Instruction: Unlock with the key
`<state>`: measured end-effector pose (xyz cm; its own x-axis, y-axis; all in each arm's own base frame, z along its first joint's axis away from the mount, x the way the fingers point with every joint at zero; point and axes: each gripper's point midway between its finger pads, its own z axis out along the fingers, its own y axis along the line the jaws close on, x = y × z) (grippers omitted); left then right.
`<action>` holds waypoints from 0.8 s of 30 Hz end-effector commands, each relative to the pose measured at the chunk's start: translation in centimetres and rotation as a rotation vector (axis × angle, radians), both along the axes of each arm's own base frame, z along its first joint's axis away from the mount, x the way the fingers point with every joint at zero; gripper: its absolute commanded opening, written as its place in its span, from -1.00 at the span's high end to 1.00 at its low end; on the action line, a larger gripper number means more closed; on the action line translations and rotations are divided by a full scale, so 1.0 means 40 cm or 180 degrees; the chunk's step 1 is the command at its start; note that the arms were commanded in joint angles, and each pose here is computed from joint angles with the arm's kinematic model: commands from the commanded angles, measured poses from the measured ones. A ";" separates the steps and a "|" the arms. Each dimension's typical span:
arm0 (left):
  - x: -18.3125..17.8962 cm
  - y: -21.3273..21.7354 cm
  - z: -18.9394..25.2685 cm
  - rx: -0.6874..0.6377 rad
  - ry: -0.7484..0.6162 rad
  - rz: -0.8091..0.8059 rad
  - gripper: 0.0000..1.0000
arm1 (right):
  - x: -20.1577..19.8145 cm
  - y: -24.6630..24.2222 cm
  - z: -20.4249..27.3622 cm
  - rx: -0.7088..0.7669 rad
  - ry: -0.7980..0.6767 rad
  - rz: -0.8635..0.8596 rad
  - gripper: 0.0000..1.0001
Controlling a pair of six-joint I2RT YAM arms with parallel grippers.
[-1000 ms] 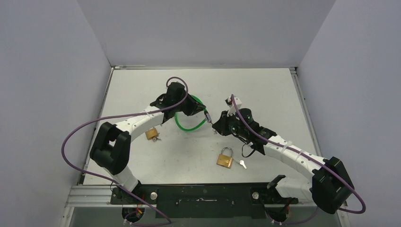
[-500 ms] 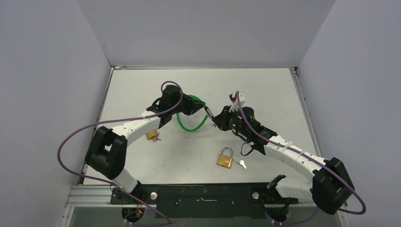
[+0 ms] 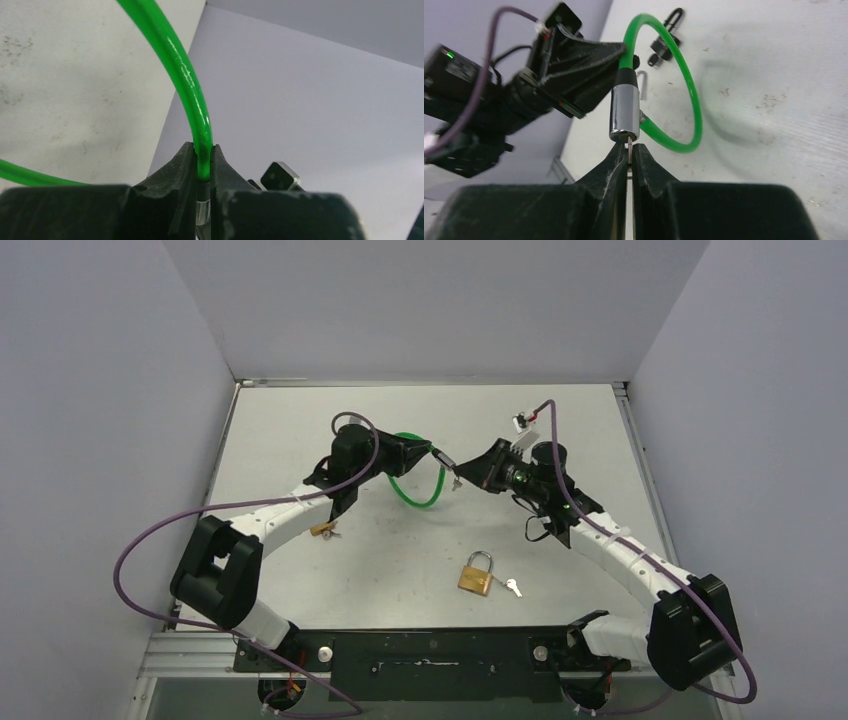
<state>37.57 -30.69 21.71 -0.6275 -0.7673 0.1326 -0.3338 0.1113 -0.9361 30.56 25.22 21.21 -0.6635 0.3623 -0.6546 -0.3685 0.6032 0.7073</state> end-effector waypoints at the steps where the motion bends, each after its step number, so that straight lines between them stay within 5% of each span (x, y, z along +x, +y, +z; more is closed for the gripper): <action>1: -0.067 -0.027 0.246 -0.0908 -0.0748 -0.0202 1.00 | 0.009 0.009 0.197 0.1089 -0.0067 0.0233 1.00; 12: -0.071 -0.004 0.376 -0.1430 -0.1347 -0.0120 1.00 | -0.012 -0.009 0.326 0.2751 0.0797 0.0361 1.00; 19: -0.069 0.002 0.386 -0.1519 -0.1423 -0.0087 1.00 | -0.017 -0.028 0.347 0.3127 0.1126 0.0265 1.00; 24: -0.063 -0.004 0.389 -0.1568 -0.1382 -0.0103 1.00 | 0.013 -0.044 0.282 0.2452 0.0788 0.0008 0.08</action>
